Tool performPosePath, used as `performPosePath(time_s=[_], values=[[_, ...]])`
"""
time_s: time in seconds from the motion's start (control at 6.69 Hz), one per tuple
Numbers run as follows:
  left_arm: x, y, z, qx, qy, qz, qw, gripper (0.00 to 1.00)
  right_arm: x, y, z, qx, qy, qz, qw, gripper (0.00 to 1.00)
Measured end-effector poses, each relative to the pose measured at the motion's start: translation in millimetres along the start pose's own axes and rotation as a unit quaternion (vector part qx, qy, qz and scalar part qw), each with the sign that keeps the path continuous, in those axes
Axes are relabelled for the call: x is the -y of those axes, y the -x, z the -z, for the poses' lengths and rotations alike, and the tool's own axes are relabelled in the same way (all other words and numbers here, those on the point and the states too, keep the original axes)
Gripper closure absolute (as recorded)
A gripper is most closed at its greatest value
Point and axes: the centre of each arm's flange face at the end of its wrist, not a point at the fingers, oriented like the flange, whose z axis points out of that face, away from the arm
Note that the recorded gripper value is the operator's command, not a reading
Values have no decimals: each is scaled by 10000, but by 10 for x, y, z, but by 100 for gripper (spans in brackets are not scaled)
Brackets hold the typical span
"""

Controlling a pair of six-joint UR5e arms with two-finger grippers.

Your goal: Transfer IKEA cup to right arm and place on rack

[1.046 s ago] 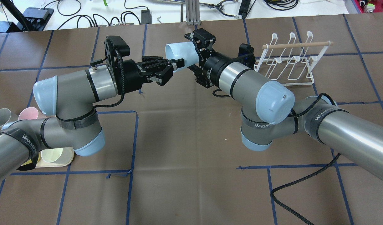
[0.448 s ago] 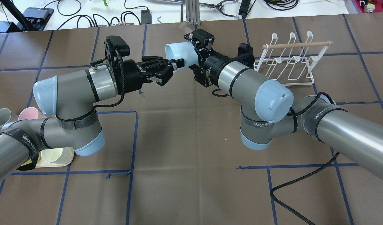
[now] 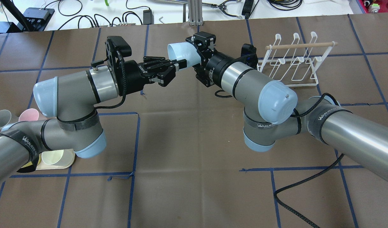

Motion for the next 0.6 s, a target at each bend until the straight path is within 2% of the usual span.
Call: performPosePath(time_s=[0.15, 0.45, 0.6], values=[[15, 6, 3, 10, -11, 62, 10000, 1, 0, 1, -1, -1, 1, 2, 10000, 47], [33, 28, 12, 35, -25, 275, 9996, 1, -1, 3, -1, 1, 6, 1, 10000, 50], [45, 48, 30, 129, -31, 335, 9994, 1, -1, 3, -1, 1, 7, 0, 10000, 55]])
